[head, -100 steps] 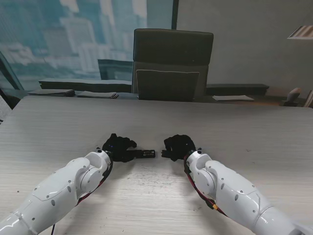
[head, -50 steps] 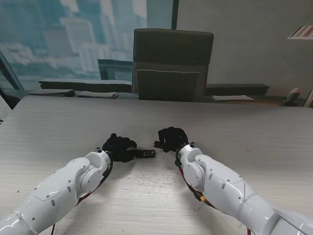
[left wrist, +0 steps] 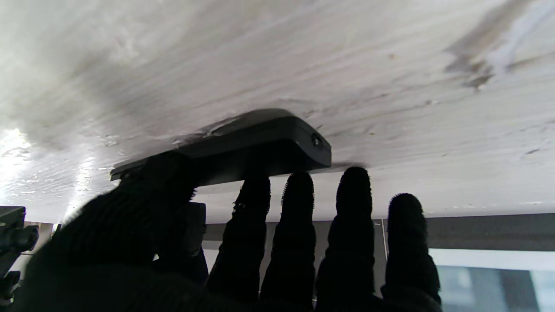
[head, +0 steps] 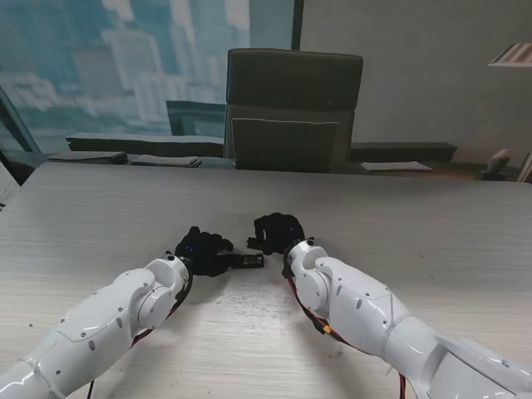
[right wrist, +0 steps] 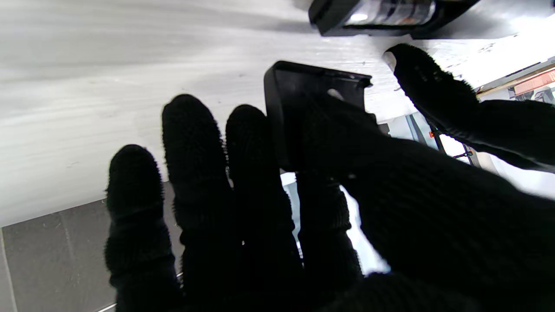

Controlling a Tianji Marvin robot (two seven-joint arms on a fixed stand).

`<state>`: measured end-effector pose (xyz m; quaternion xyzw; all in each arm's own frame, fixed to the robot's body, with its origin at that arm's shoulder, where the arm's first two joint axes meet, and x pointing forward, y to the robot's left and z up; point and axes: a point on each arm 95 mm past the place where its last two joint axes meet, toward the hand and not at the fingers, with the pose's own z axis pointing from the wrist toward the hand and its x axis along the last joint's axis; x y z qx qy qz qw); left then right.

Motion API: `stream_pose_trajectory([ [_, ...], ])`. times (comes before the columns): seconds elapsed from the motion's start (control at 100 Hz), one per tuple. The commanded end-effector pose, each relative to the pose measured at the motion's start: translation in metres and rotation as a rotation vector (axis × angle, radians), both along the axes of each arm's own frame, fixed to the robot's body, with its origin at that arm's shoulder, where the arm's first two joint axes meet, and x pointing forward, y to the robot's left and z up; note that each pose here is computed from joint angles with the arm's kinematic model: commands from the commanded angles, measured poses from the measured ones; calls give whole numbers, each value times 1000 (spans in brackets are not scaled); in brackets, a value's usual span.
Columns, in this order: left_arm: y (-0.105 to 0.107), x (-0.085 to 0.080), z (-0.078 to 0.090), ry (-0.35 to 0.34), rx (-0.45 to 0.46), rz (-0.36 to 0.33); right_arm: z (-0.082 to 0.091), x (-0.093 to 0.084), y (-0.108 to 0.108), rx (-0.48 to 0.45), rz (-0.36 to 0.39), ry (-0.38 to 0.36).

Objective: Install the batteries into the remote control and close the cover

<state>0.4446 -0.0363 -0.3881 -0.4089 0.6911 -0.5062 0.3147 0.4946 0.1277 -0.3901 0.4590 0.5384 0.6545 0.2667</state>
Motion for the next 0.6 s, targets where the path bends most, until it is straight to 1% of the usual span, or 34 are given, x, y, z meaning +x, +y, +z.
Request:
stream_pose_trajectory([
  [0.0,1,-4,-9,30,16,5,-2,-2,6,1,20,15],
  [0.29,1,-4,-9,22,19,0,-7,-3,8,-44,62,7],
  [0.49,1,-4,-9,19,19,-1,-6,1,8,-61,44,-16],
  [0.59,1,-4,-9,20,20,0,-6,2,9,-61,28,-16],
])
